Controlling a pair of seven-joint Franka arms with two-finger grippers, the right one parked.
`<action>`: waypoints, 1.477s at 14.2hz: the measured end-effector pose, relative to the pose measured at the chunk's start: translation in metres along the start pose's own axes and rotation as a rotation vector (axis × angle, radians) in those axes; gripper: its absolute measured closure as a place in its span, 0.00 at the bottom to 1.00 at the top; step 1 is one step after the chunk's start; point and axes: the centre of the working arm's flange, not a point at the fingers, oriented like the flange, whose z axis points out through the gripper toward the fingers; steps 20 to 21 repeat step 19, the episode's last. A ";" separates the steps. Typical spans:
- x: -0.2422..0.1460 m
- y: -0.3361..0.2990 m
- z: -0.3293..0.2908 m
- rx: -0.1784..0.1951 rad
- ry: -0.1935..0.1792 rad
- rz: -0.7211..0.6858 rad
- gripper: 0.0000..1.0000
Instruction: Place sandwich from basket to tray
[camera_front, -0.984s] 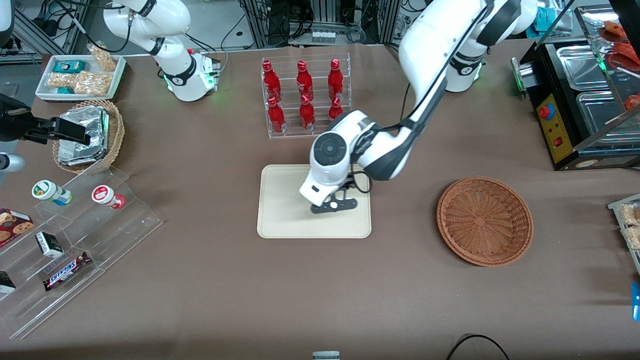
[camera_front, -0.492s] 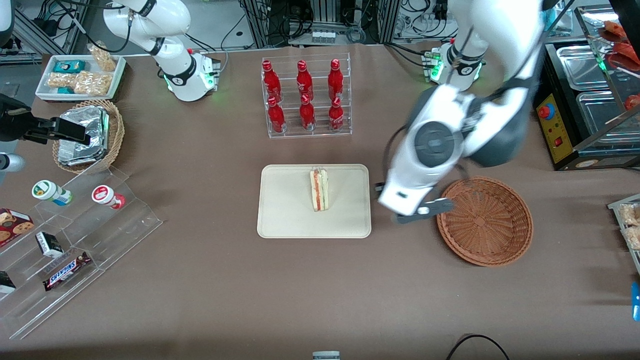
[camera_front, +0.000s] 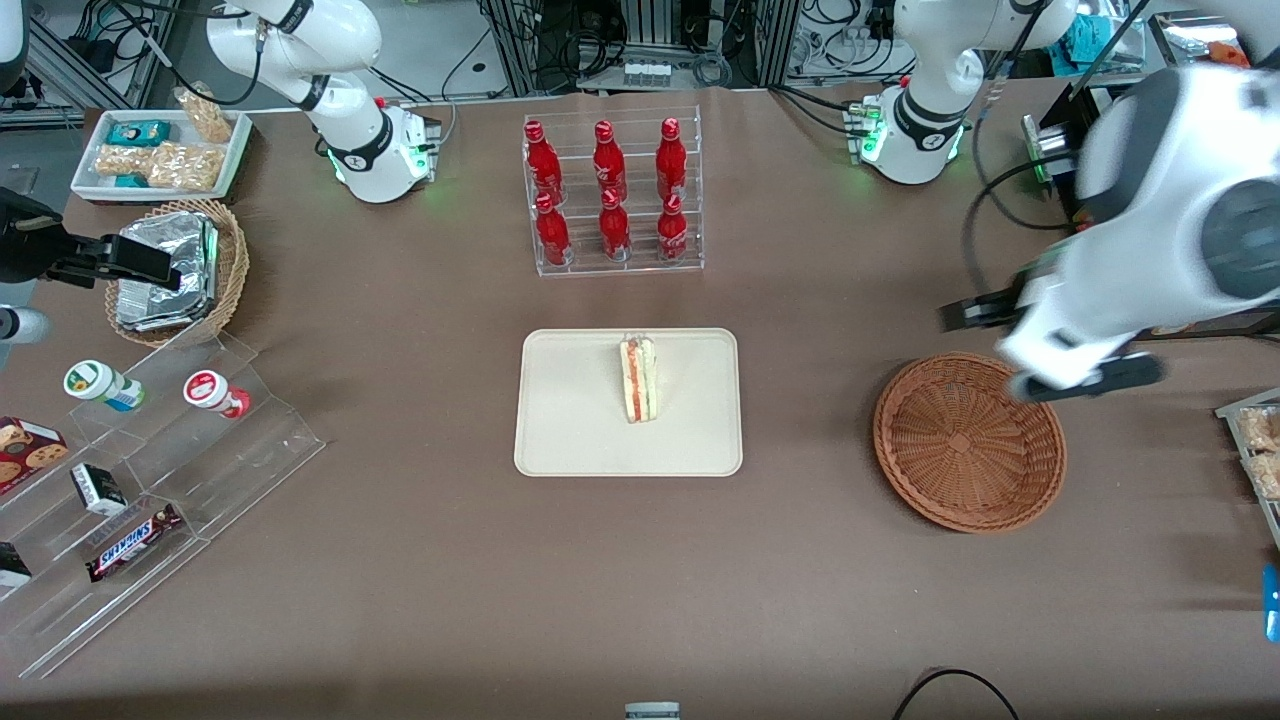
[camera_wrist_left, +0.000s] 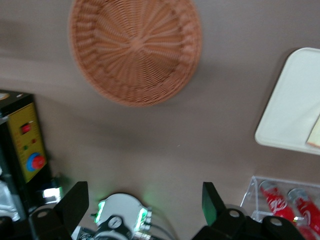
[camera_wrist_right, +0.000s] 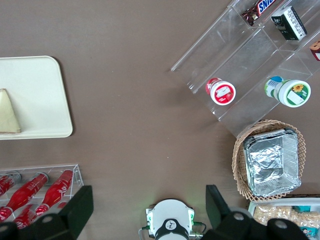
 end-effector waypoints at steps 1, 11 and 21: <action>-0.008 -0.014 -0.009 -0.005 0.003 -0.010 0.00; -0.028 -0.023 -0.039 -0.073 0.043 -0.070 0.00; -0.049 -0.039 -0.026 -0.063 0.077 -0.082 0.00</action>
